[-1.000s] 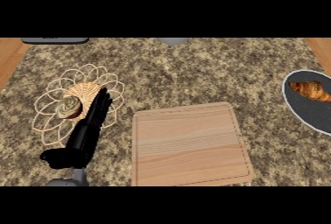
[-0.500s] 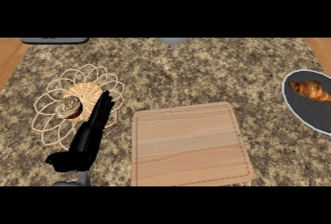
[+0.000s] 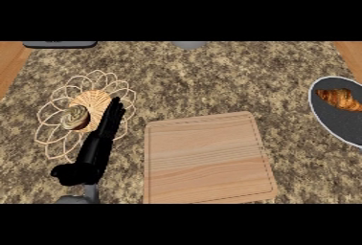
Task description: Pick the croissant from the cutting board and place it in the pan
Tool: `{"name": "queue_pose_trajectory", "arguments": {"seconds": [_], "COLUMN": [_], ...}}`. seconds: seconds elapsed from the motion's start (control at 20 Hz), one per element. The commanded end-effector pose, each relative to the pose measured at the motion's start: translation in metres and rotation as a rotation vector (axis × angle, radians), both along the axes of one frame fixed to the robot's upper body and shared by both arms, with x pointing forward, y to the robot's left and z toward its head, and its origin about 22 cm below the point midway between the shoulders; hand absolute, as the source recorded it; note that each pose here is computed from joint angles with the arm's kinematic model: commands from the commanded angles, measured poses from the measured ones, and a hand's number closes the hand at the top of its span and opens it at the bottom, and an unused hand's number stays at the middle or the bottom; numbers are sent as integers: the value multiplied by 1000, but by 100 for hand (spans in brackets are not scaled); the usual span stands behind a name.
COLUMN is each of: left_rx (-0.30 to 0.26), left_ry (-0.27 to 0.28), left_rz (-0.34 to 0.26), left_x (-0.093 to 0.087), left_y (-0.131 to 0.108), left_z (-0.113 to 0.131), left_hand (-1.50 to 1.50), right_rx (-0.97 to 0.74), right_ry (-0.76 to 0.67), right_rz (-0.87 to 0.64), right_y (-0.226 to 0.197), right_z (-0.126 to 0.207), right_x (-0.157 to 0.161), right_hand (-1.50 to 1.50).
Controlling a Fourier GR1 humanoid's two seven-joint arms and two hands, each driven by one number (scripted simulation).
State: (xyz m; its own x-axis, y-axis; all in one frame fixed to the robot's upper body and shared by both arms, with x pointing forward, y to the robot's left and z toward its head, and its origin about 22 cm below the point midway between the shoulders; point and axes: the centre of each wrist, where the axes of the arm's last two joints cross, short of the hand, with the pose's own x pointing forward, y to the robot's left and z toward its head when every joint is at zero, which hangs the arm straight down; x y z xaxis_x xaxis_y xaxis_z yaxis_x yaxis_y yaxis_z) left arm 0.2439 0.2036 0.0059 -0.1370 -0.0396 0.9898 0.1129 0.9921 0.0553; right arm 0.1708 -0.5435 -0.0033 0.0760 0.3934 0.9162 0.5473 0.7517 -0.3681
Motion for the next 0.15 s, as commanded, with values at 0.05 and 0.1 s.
{"name": "queue_pose_trajectory", "arguments": {"seconds": [0.05,0.1], "left_rx": [1,-24], "left_ry": [7,19], "left_rz": [-5,0], "left_x": [-1,20], "left_y": [3,-3], "left_z": [0,6], "left_hand": [0,0], "right_rx": [-96,-99], "right_ry": [16,19], "right_rz": [-26,-30], "right_y": [4,-1], "right_z": [2,6], "right_x": [-1,-6], "right_hand": [-150,-150]}}
